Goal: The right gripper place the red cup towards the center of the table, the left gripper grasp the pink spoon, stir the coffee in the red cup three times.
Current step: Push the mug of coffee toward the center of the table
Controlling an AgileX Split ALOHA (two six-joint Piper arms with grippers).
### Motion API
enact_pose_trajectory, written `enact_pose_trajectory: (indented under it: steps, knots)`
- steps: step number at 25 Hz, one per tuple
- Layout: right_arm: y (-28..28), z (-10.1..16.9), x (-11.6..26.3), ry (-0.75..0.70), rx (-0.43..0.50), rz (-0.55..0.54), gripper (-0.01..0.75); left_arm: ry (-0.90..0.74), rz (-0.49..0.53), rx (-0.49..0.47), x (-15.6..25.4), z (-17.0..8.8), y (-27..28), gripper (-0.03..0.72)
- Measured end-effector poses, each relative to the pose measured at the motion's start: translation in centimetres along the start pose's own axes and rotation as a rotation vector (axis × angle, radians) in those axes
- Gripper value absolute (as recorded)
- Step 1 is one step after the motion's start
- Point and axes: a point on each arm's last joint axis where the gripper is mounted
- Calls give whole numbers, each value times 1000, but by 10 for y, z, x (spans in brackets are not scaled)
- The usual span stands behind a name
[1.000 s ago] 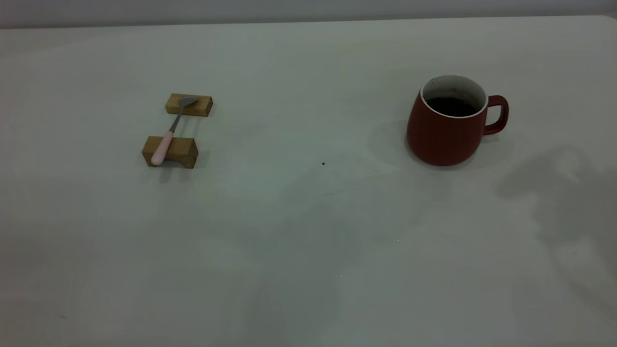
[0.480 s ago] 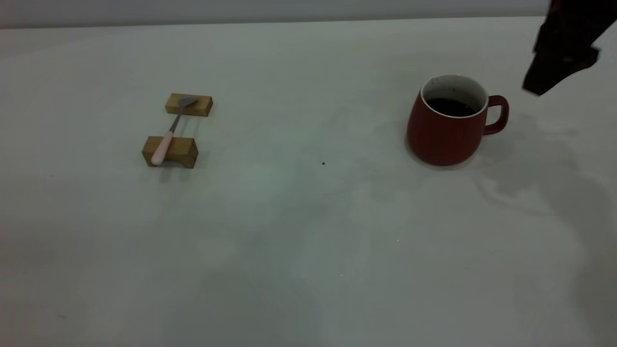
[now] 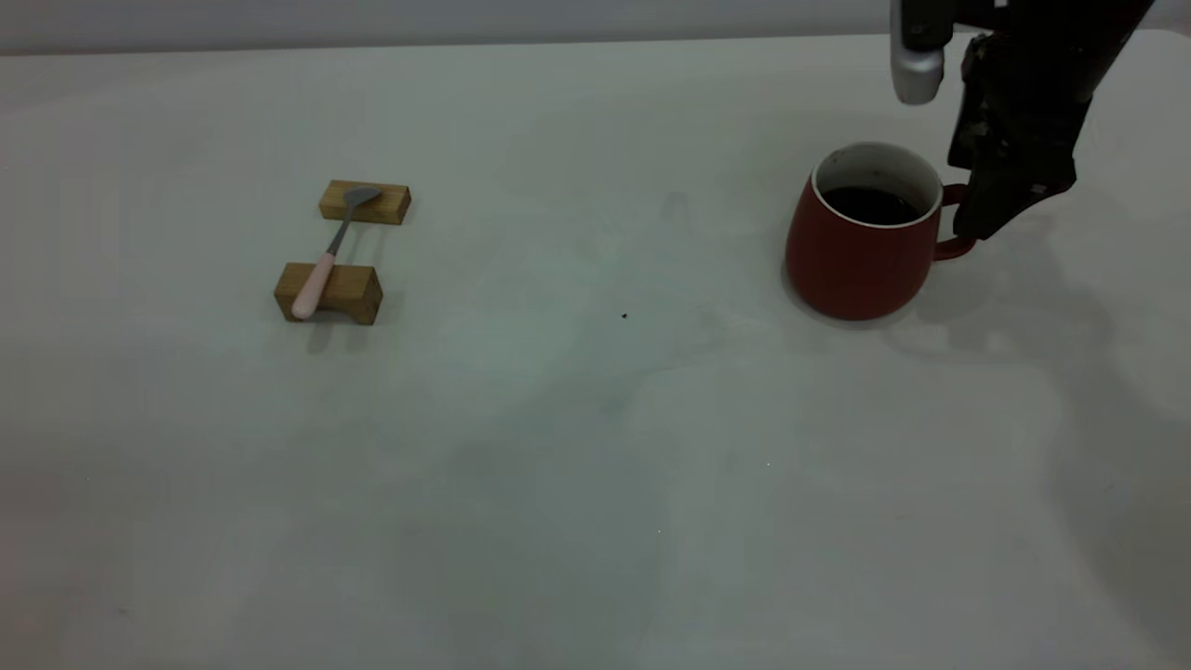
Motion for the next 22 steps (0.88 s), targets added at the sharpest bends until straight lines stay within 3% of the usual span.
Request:
enact_pose_trajectory:
  steps: [9, 14, 22]
  knots:
    - [-10, 5, -21, 197, -8, 0, 676, 0, 0, 0, 0, 0, 0, 504]
    - [-16, 8, -32, 225, -6, -6, 665, 0, 0, 0, 0, 0, 0, 504]
    - [-26, 14, -43, 181, -24, -45, 507, 0, 0, 0, 0, 0, 0, 504]
Point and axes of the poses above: a point on each arm's last joint axis where the gripper is mounted, y pointing back along that axis away from the gripper, z along the wrist's bending axis when the last joint is at zero, x = y × z, and after that the axes turned 7 degrees about y, right-handed
